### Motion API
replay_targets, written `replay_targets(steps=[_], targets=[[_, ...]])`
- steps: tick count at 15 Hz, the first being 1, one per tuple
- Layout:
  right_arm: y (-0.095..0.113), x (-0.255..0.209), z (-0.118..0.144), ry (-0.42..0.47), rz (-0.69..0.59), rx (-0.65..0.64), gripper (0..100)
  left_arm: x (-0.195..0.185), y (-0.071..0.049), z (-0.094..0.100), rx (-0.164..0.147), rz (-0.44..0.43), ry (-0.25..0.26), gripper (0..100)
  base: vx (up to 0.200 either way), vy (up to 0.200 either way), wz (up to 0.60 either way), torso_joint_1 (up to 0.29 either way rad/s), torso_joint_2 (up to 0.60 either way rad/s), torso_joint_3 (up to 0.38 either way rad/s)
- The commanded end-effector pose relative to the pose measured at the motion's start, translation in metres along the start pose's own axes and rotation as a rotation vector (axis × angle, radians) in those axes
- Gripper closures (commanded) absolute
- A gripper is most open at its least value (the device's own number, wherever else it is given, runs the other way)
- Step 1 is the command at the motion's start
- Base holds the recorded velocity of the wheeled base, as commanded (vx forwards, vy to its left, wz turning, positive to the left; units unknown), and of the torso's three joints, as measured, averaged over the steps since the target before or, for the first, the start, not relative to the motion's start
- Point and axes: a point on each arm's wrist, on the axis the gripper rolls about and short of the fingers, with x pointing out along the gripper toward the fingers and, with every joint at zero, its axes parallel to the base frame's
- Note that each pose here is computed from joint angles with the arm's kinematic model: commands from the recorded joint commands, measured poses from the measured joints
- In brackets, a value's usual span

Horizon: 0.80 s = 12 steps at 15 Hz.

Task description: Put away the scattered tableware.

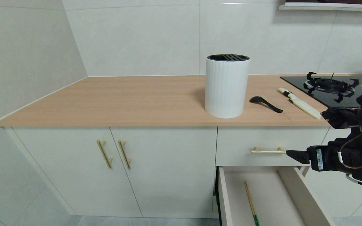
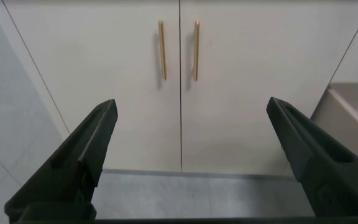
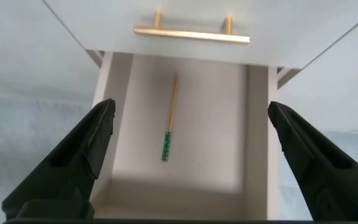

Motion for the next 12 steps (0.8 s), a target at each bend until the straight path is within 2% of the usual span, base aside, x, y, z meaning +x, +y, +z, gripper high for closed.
replay_targets(steps=[1, 12], targets=[[0.0001, 0.0009, -0.0003, 0.003, 0.000, 0.000, 0, 0.0000, 0.0000, -0.0001, 0.000, 0.000, 0.000, 0, 0.000, 0.000, 0.00, 0.193, -0.48, -0.281], [0.0003, 0.0018, -0.0015, 0.010, 0.004, -0.009, 0, 0.0000, 0.0000, 0.0001, 0.000, 0.000, -0.002, 0, 0.000, 0.000, 0.00, 0.207, -0.48, -0.268]])
